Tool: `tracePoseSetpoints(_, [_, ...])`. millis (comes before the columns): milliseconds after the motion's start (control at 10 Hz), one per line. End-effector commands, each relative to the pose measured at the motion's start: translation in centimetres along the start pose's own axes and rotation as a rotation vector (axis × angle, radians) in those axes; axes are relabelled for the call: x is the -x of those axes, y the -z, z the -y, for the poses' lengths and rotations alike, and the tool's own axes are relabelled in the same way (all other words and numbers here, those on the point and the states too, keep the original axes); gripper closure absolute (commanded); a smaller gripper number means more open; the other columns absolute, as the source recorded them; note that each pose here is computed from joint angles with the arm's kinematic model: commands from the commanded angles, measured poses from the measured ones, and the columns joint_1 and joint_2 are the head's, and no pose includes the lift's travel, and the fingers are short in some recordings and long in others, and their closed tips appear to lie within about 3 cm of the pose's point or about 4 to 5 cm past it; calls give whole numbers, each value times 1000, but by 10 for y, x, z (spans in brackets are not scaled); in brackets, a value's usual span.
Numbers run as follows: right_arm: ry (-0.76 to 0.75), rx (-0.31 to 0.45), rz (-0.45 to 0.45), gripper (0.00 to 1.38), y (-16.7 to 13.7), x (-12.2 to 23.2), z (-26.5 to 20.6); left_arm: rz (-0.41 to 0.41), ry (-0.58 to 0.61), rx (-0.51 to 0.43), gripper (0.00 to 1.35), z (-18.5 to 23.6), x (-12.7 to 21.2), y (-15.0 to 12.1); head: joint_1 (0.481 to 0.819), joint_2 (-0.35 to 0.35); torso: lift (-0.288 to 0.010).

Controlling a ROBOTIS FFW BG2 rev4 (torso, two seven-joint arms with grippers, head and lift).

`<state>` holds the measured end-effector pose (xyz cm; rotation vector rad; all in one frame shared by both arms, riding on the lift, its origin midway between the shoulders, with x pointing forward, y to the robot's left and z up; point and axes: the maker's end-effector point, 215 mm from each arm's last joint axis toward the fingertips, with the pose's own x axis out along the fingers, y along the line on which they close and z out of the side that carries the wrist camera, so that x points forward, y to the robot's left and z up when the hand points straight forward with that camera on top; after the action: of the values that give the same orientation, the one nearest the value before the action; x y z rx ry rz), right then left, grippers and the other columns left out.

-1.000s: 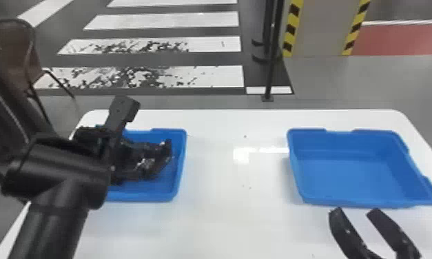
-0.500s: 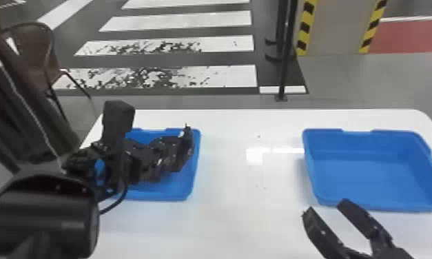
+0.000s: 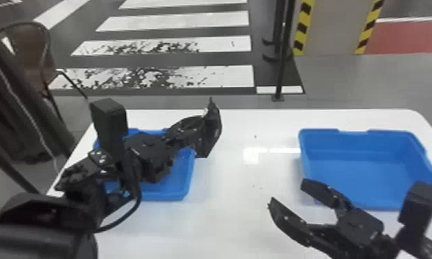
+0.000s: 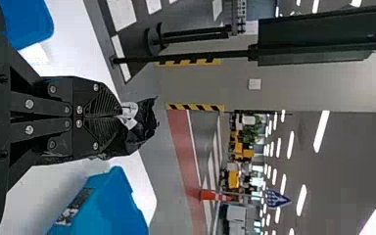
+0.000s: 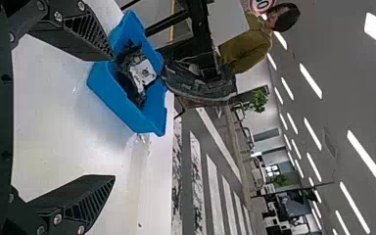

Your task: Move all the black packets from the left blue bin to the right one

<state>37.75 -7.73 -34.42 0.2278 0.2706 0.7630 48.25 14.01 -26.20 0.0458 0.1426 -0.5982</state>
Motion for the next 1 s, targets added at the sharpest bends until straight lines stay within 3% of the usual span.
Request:
tracePoseSetpoints(0, [-5, 31, -7, 167, -11, -11, 4, 83, 30, 20, 1211, 20, -2, -17, 695, 88, -140])
tracePoseSetpoints(400, [-78, 69, 35, 167, -42, -49, -11, 146, 80, 63, 1211, 51, -10, -31, 695, 62, -140])
tracePoseSetpoints(700, [-130, 62, 47, 165, -48, -68, -34, 171, 113, 104, 1211, 66, -12, -37, 695, 72, -140])
tracePoseSetpoints(900, [-100, 91, 58, 165, -54, -74, -21, 194, 153, 117, 1211, 83, -16, -46, 695, 77, -140])
